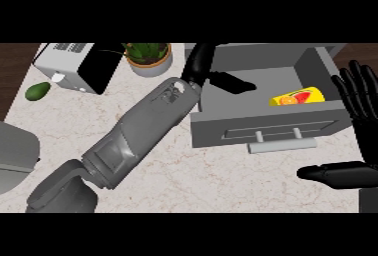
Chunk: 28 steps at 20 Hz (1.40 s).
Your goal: Pick up the cup, place it into the drawer and close the drawer
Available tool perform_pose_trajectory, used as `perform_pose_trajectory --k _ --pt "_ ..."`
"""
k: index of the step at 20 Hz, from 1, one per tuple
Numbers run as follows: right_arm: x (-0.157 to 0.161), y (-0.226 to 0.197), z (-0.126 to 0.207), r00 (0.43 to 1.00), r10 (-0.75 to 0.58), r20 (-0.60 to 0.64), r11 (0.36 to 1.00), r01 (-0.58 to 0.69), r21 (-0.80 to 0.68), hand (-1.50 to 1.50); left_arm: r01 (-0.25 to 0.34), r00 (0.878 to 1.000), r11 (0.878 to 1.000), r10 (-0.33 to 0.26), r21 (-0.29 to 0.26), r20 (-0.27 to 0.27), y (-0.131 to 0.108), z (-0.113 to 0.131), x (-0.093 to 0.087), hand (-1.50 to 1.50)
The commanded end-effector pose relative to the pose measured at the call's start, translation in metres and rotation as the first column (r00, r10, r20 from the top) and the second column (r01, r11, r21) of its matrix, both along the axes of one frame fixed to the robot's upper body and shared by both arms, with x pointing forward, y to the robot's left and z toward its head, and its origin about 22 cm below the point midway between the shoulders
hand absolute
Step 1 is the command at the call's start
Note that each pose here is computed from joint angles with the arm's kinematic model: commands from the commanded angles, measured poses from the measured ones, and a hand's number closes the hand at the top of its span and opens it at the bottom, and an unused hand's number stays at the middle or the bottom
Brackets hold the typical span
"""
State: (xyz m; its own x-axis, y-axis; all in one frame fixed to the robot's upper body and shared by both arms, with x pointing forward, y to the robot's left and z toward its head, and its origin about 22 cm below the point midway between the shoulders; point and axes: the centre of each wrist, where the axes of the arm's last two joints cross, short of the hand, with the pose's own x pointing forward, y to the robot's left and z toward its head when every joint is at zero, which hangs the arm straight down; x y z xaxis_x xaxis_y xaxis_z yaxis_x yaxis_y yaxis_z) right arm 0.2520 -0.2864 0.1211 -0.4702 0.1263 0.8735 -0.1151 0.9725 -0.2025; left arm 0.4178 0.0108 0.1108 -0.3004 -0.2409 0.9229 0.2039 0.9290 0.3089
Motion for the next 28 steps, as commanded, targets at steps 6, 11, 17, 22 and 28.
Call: perform_pose_trajectory --k 6,11,17,22,28 --pt "-0.011 -0.001 -0.009 0.983 0.179 -0.033 0.975 -0.173 0.137 1.50 0.050 0.993 0.988 -0.034 -0.144 0.111 -0.016 0.028 -0.005 -1.50" --pt "-0.028 -0.015 0.012 0.979 0.199 -0.033 0.978 -0.201 -0.064 1.50 0.031 0.995 0.977 -0.009 -0.212 0.104 -0.014 0.015 -0.014 -1.50" --pt "-0.024 -0.006 0.025 0.979 0.183 -0.090 0.950 -0.199 -0.241 1.50 0.017 0.997 0.960 0.005 -0.281 0.077 0.008 0.044 0.002 -1.50" --pt "-0.041 0.004 0.017 0.992 0.080 -0.094 0.928 -0.109 -0.356 1.50 -0.024 0.997 0.958 0.043 -0.287 0.059 0.053 0.058 0.006 -1.50" --pt "-0.012 0.023 0.004 0.996 0.008 -0.094 0.899 -0.048 -0.435 1.50 -0.044 0.996 0.940 0.069 -0.337 0.061 0.094 0.067 -0.003 -1.50"
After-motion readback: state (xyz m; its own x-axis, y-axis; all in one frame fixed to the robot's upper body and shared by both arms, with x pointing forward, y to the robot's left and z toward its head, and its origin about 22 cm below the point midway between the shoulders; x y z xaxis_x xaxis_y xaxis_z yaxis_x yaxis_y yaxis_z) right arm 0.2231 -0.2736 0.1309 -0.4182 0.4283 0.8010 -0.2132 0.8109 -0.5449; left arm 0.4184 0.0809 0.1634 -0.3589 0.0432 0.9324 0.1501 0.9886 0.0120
